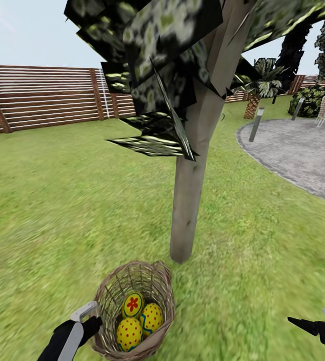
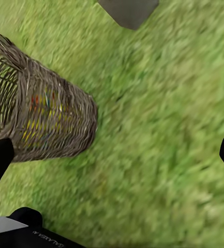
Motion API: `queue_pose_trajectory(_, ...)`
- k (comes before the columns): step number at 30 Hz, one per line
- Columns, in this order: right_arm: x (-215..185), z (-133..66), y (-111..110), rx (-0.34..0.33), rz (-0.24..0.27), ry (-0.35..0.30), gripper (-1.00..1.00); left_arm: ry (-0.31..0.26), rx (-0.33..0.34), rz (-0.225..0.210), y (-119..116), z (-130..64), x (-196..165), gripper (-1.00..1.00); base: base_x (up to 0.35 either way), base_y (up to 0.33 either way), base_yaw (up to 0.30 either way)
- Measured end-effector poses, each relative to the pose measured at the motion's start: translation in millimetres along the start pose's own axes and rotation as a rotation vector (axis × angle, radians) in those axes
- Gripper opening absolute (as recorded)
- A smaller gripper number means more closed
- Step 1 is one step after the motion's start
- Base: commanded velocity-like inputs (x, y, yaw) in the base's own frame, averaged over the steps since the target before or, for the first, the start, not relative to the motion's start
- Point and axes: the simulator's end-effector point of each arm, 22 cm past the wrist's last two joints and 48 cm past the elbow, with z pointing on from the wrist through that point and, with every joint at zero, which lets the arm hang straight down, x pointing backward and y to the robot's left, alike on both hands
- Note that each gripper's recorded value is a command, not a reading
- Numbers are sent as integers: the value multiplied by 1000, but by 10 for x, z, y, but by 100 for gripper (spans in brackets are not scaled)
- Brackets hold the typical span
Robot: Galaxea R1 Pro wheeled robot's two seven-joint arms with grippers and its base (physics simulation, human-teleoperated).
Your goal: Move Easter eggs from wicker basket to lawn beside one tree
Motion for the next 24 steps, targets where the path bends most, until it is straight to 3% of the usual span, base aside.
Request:
queue_pose_trajectory(4,-51,-46,35,5,-1,0,100,-14,1,-5,-9,-95,-103,100,0,0,0)
queue_pose_trajectory(6,-73,-65,11,27,-1,0,100,-24,-9,-28,73,-138,-190,100,0,0,0)
queue_pose_trajectory(10,-119,-108,36,36,-1,1,100,-84,-12,-35,188,-327,-557,100,0,0,0)
queue_pose_trajectory(13,-128,-83,74,44,4,1,100,-61,-16,-27,232,-401,-582,100,0,0,0)
queue_pose_trajectory(19,-6,13,109,89,-31,55,100,-77,-61,-144,663,-547,-821,100,0,0,0)
queue_pose_trajectory(24,-23,-1,144,107,-35,64,100,-109,-56,-171,771,-810,-1136,100,0,0,0)
